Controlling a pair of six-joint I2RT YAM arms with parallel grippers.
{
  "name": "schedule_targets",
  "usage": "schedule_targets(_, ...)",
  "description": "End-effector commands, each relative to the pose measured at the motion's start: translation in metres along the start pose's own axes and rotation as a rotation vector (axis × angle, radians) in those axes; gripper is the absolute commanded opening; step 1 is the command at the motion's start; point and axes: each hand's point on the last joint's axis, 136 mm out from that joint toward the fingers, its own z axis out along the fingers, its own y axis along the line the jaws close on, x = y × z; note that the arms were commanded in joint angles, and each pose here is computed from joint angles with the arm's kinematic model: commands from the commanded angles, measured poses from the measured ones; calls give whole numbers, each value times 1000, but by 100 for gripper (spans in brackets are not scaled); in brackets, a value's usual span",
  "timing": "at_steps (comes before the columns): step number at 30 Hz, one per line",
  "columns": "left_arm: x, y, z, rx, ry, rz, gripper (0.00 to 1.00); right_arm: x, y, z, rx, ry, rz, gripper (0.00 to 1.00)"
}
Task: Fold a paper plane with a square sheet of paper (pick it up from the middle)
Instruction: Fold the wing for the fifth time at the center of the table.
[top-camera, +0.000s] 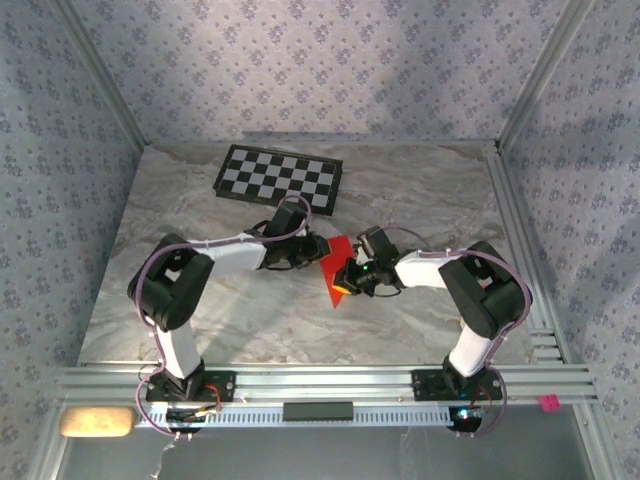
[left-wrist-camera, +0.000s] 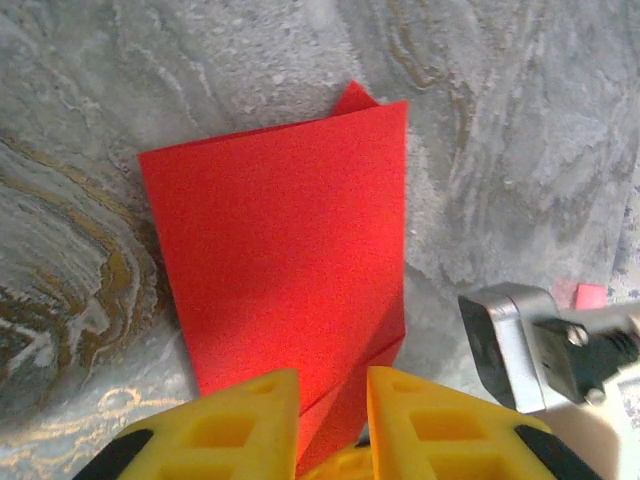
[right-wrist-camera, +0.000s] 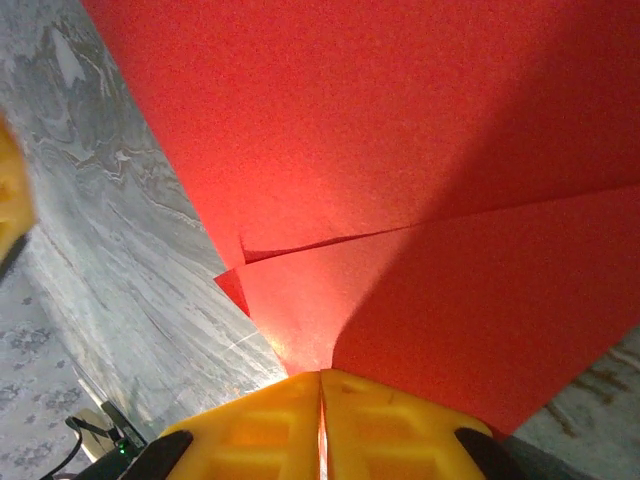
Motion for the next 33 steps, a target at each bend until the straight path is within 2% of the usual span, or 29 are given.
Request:
schedule_targets(1, -3, -12, 11, 34, 23, -22, 24, 12, -28, 7, 82, 6, 98, 10)
schedule_targets(8, 6, 24, 23, -111, 57, -74, 18, 9, -15, 4, 14, -8, 87, 10)
schedule_targets(12, 13, 40, 26, -151, 72, -78, 16, 1, 6, -11, -49, -52, 18, 16)
schedule_targets(17, 20, 52, 27, -174, 91, -47, 14, -14, 4, -44, 9, -132, -48, 22)
schedule_targets(19, 24, 53, 26, -168, 106, -22, 13, -22, -4, -57, 31, -163, -47, 27)
schedule_targets(23, 30, 49, 22, -134, 122, 33, 12, -33, -18, -73, 27, -184, -17, 30)
schedule_targets(33, 34, 41, 16, -100, 146, 109, 12, -35, -21, -67, -18, -135, -1, 31)
